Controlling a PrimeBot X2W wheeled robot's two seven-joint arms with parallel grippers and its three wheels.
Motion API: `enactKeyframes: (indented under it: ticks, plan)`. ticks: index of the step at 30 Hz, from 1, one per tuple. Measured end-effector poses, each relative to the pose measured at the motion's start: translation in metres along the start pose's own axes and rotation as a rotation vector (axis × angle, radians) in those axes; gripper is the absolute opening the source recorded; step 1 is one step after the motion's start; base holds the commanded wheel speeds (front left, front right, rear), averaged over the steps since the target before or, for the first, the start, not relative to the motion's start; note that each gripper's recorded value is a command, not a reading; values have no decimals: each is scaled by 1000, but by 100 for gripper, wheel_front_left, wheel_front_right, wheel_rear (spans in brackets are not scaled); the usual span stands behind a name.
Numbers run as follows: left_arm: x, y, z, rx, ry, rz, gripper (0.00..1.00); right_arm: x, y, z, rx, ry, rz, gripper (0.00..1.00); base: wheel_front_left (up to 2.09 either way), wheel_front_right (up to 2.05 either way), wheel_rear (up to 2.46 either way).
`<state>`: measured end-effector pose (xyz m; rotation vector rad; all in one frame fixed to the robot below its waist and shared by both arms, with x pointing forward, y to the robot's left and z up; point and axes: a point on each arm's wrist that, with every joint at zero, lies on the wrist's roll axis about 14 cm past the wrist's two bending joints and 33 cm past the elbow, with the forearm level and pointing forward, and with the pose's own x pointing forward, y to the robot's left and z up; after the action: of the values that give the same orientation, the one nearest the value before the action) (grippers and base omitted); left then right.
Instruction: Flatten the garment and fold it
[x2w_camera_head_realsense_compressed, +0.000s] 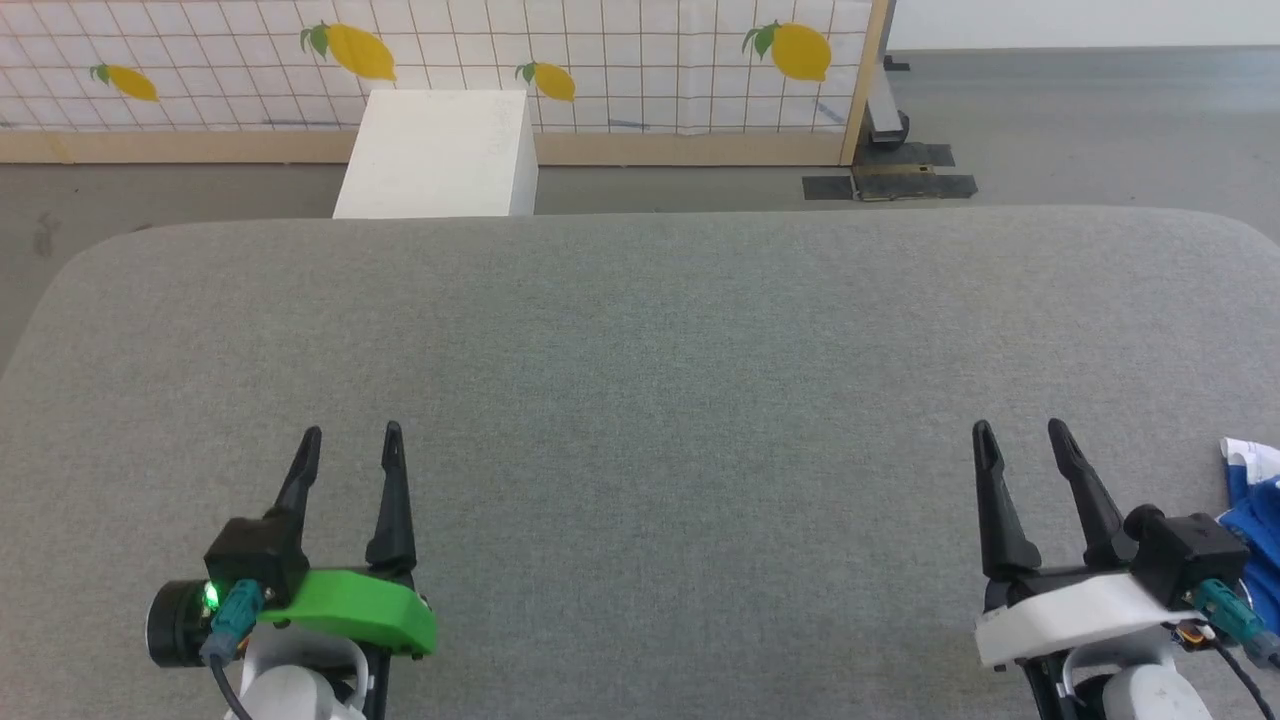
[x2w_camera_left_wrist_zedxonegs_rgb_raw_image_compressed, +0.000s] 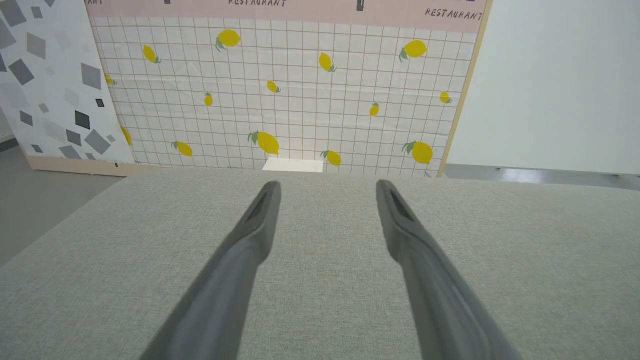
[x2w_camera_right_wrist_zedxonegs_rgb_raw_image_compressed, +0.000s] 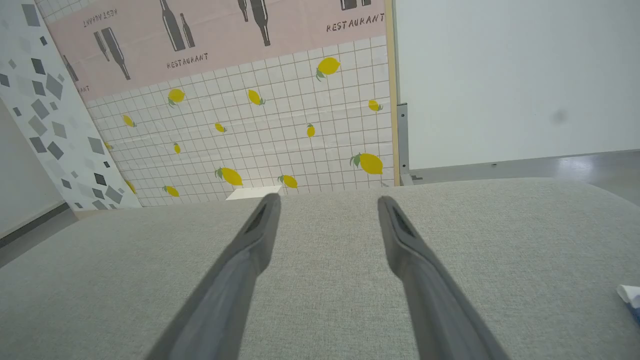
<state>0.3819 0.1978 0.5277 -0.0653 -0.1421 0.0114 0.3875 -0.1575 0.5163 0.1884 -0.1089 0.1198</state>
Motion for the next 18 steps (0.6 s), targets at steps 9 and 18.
enactKeyframes:
  ticks: [9, 18]
  plan:
    - [-6, -4, -15, -16, 45, -5, 100, -3, -2, -2, 10, 5, -9, 100, 0, 0, 0]
    - [-8, -4, -21, -22, 65, -2, 0, -3, -3, -3, 10, 9, -11, 0, 0, 0, 0]
